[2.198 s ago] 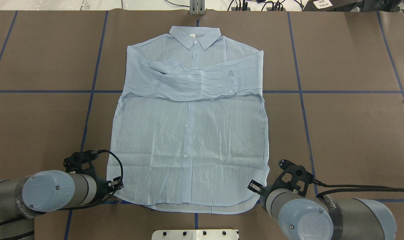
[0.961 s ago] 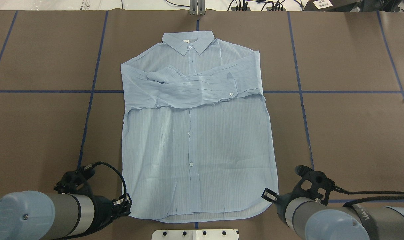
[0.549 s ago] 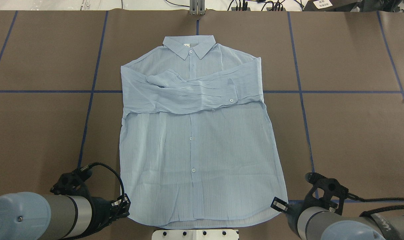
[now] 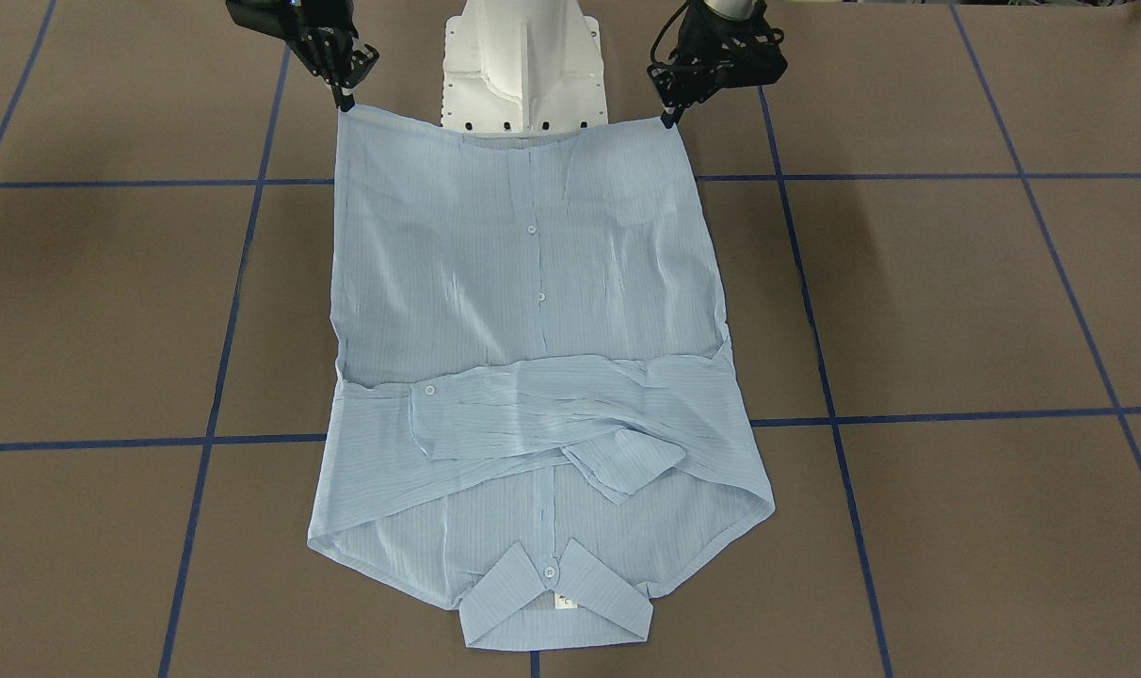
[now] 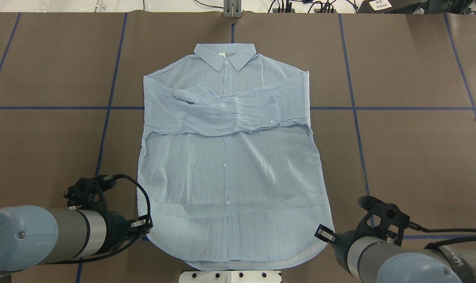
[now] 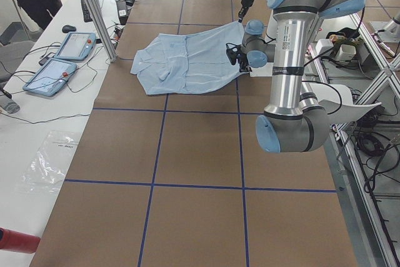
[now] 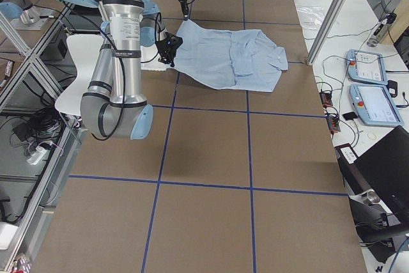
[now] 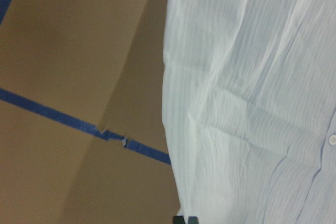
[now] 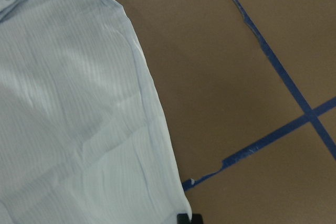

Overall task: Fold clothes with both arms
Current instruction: 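Lift the hem with both grippers and fold it toward the collar, then lay the hem down near the collar and open both grippers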

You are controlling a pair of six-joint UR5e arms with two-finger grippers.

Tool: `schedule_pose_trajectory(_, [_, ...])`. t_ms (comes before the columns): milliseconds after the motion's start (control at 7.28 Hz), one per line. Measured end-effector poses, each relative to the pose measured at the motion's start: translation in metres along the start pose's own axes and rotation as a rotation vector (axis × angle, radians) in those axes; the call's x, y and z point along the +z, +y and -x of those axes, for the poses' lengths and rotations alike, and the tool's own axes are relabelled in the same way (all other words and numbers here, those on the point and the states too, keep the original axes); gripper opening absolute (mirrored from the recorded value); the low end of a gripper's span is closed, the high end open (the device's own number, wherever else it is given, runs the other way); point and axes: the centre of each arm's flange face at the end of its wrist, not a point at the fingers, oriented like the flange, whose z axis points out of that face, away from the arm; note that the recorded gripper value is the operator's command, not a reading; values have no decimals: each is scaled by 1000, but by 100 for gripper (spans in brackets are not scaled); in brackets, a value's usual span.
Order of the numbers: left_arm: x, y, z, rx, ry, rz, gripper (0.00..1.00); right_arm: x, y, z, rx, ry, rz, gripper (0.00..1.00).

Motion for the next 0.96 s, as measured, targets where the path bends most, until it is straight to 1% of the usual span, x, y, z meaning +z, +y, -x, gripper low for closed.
schedule_pose_trajectory(137, [-11,-28,-9,14,25,-50,0,4,-17,30,47,-37,-34,0])
schedule_pose_trajectory(275, [-19,-59,-13,29,34,-109,0,12,-36,61,81,-63,-76,0])
schedule_pose_trajectory(412, [-20,-95,-12,53,18,-164,0,17,-60,83,83,-78,-120,0])
schedule_pose_trajectory(549, [-10,-134,-6,82,-23,-202,0,20,-88,100,68,-81,-168,0])
schedule_pose_trajectory(687, [-1,-178,-4,83,-56,-237,0,27,-121,115,72,-72,-211,0])
schedule_pose_trajectory(824, [2,-218,-9,63,-70,-260,0,42,-159,129,100,-66,-246,0])
schedule_pose_trajectory(961, [9,-244,-15,46,-83,-261,0,58,-196,139,137,-79,-279,0])
